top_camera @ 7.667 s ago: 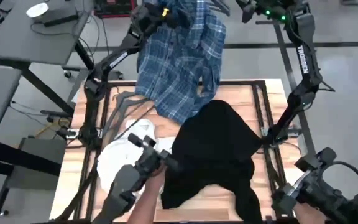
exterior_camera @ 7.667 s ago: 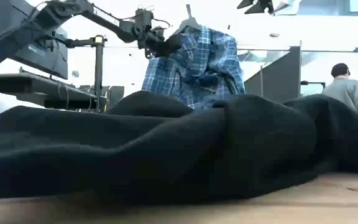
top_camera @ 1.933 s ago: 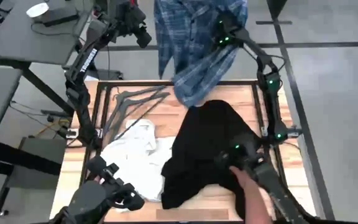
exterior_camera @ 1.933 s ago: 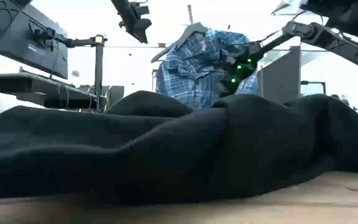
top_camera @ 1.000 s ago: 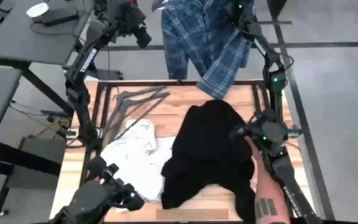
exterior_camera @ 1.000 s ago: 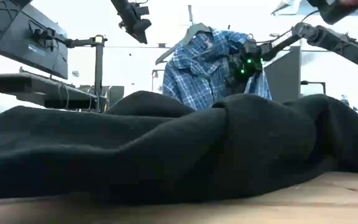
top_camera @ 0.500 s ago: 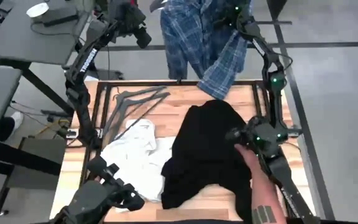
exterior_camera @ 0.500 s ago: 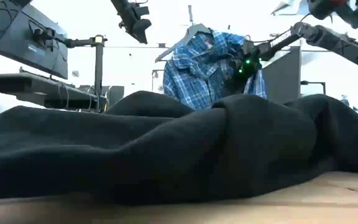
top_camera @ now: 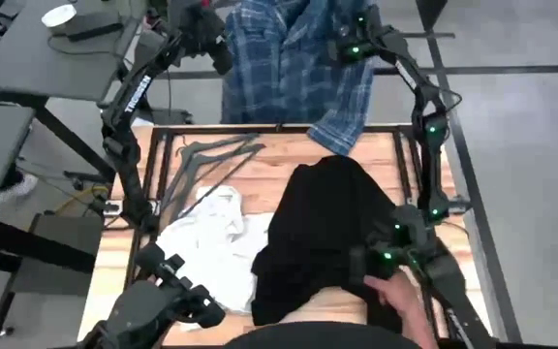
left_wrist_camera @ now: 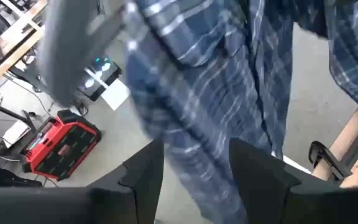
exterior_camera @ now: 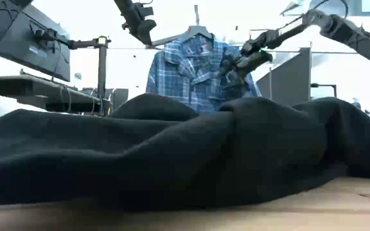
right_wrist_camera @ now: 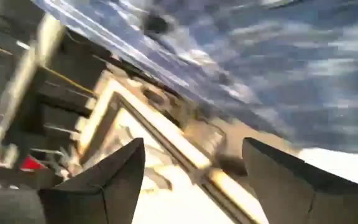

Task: Hang clothes
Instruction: Hang the blue long sleeve polo on the rack

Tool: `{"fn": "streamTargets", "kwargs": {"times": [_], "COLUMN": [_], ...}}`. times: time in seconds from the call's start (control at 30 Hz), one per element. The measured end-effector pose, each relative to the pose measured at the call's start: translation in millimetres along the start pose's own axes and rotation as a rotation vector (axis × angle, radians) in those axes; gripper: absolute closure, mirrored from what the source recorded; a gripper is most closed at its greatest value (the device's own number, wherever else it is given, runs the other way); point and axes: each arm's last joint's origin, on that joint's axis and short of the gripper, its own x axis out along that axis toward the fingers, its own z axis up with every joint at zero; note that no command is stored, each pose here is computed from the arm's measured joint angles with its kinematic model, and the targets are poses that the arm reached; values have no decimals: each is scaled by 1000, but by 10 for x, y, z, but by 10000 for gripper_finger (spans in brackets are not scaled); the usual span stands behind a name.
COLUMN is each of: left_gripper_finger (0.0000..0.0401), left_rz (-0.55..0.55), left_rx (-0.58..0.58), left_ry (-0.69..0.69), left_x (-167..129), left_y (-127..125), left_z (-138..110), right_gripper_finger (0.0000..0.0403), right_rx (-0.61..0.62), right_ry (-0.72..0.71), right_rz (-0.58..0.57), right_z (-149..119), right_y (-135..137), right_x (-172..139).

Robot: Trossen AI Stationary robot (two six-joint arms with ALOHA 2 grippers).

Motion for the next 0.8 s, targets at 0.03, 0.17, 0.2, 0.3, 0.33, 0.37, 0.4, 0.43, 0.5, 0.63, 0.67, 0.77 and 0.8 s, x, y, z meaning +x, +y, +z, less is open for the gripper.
{"fn": "streamTargets", "kwargs": {"times": [0.03,0.17,0.2,0.3,0.33,0.37,0.4,0.43,0.5,0.63,0.67,0.77,0.8], "left_gripper_finger": [237,237,237,237,237,237,237,237,237,237,237,237,237], "left_rz": [0,0,-4,-9,-9,-9,-9,-11,-13,-12,-12,-12,-12], "left_rx": [0,0,0,2,2,1,0,1,1,-6,-6,-14,-20], "left_ry": [0,-3,-3,-4,-6,-5,-4,-1,4,2,2,3,2], "left_x": [0,7,10,18,20,20,21,22,25,25,25,25,25], "left_y": [0,-2,-4,-8,-8,-8,-9,-11,-14,-13,-13,-13,-13], "left_z": [0,3,1,-1,0,0,-2,-5,-10,-8,-9,-9,-8], "right_gripper_finger": [148,148,148,148,148,148,148,148,148,148,148,148,148], "right_rx": [-22,-111,-125,-183,-202,-227,-264,-318,-474,-689,-704,-674,-641], "right_ry": [3,-29,-50,-133,-168,-203,-250,-303,-420,-668,-709,-769,-765], "right_rz": [-79,-329,-338,-369,-402,-436,-463,-495,-548,-575,-571,-541,-528], "right_z": [-13,17,43,142,177,213,261,319,448,661,685,716,711], "right_y": [-22,-167,-209,-402,-474,-543,-595,-625,-601,-408,-364,-258,-234], "right_x": [-52,-81,-54,81,121,155,174,164,133,46,33,-41,-81]}}
